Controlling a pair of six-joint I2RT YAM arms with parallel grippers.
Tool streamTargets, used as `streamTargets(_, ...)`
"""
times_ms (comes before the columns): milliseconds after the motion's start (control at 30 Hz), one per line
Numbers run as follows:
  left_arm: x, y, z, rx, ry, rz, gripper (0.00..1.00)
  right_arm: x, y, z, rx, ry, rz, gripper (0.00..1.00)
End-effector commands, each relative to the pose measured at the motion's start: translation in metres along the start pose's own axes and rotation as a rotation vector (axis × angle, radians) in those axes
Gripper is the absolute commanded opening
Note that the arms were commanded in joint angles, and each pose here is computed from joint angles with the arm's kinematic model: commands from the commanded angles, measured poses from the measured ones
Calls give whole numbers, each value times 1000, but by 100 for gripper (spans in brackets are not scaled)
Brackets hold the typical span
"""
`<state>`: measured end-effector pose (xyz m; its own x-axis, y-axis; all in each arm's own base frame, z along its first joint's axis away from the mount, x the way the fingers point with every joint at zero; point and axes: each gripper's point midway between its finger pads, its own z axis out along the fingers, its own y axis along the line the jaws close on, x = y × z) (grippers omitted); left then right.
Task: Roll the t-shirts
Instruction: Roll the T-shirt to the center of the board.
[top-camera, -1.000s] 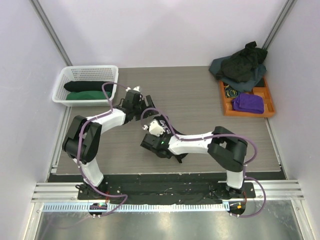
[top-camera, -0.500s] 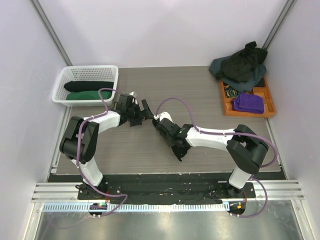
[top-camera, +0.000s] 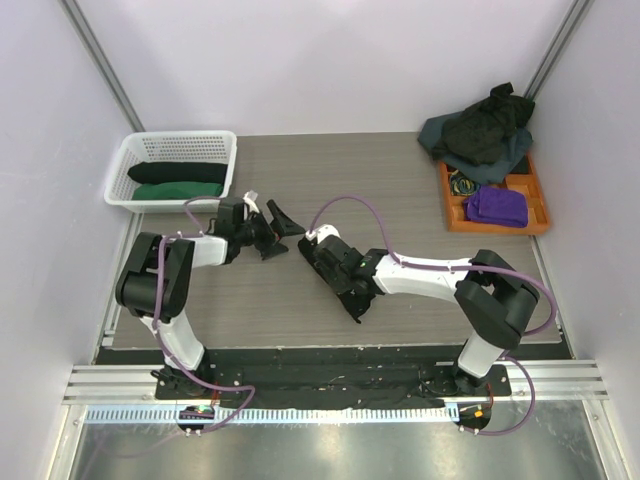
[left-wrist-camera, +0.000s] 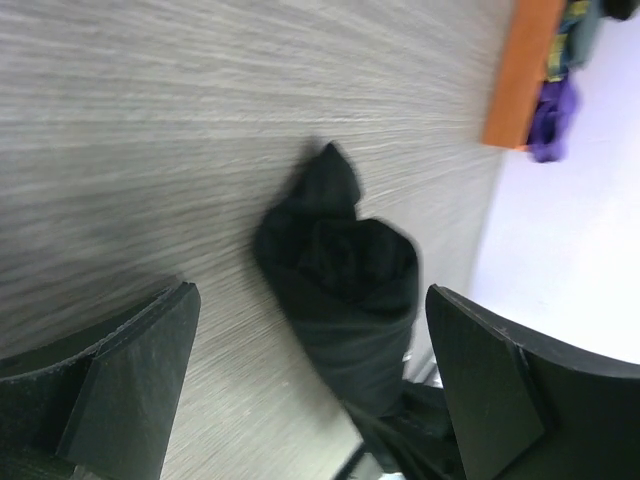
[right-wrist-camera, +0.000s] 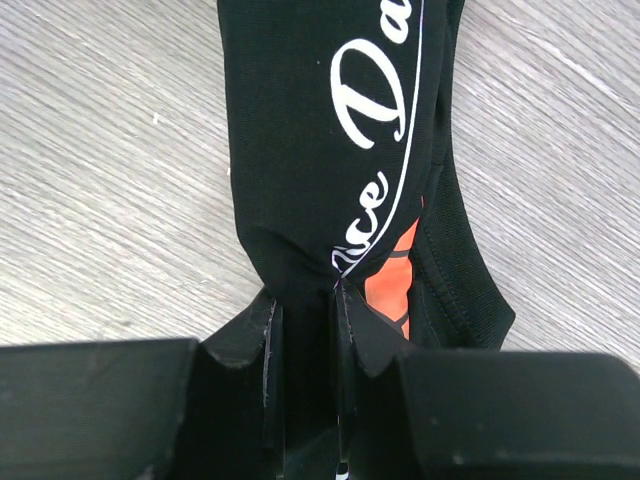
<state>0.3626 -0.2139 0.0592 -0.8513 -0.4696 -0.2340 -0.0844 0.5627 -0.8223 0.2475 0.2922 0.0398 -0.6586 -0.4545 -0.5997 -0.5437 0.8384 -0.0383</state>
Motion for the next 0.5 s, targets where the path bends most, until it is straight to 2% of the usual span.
streamTargets(0, -1, -27, 3, 153, 36, -6, 100, 33, 17, 2, -96, 107, -4, 1)
streamTargets(233, 9, -6, 6, 26, 85, 47, 100, 32, 18, 0, -109, 102, -7, 1)
streamTargets(333, 6, 2, 6, -30, 69, 75, 100, 32, 19, -2, -115, 104, -8, 1)
streamTargets(467, 5, 10, 7, -75, 74, 85, 95, 32, 18, -4, -110, 109, -9, 1)
